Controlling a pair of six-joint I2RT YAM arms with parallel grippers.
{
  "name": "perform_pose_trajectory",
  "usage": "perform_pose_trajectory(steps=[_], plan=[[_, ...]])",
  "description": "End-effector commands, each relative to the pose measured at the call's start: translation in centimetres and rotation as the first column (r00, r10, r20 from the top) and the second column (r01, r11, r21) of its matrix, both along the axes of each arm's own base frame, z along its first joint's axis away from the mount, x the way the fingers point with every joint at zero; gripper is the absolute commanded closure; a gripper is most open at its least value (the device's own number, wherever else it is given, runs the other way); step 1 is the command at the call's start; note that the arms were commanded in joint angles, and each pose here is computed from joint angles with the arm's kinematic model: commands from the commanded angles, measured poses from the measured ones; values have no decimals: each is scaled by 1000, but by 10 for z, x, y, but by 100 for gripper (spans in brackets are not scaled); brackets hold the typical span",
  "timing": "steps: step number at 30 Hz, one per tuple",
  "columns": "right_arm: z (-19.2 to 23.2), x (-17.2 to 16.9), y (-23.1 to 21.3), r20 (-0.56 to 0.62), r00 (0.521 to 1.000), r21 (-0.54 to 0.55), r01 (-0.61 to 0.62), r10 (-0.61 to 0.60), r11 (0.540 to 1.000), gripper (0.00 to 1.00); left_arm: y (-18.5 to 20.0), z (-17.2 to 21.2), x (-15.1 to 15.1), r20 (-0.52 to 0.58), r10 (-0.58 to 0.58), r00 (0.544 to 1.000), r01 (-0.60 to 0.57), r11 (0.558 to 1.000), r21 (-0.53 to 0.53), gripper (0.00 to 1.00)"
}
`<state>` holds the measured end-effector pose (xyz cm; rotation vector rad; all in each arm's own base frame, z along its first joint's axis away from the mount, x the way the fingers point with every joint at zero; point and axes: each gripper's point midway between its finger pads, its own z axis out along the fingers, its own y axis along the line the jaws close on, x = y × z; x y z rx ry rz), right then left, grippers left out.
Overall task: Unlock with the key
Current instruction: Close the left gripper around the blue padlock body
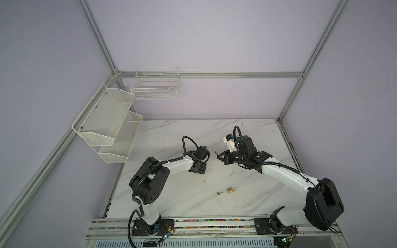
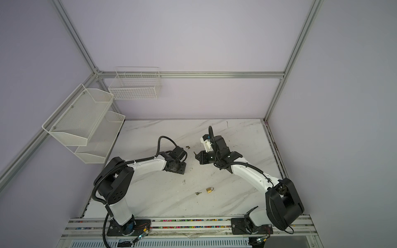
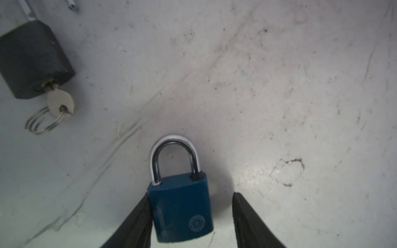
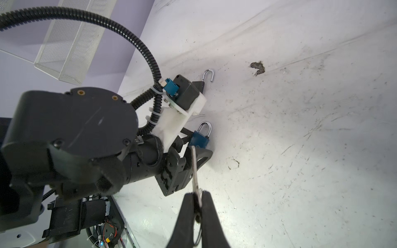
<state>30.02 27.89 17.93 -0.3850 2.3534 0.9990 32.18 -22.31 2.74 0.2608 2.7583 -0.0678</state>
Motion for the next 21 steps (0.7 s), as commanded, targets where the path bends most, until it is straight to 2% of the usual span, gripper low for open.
perform_pose_trajectory(steps=[1, 10, 21], plan=[[1, 0, -2, 8, 1000, -15, -9, 9, 1000, 100, -8, 14, 13, 31, 45, 999, -46, 998, 39, 44], [0, -2, -3, 5, 1000, -18, -10, 10, 1000, 100, -6, 8, 18, 28, 84, 996, -86, 993, 80, 50], [2, -1, -5, 12, 1000, -26, 0, 0, 1000, 100, 0, -2, 0, -37, 86, 996, -82, 993, 91, 57]])
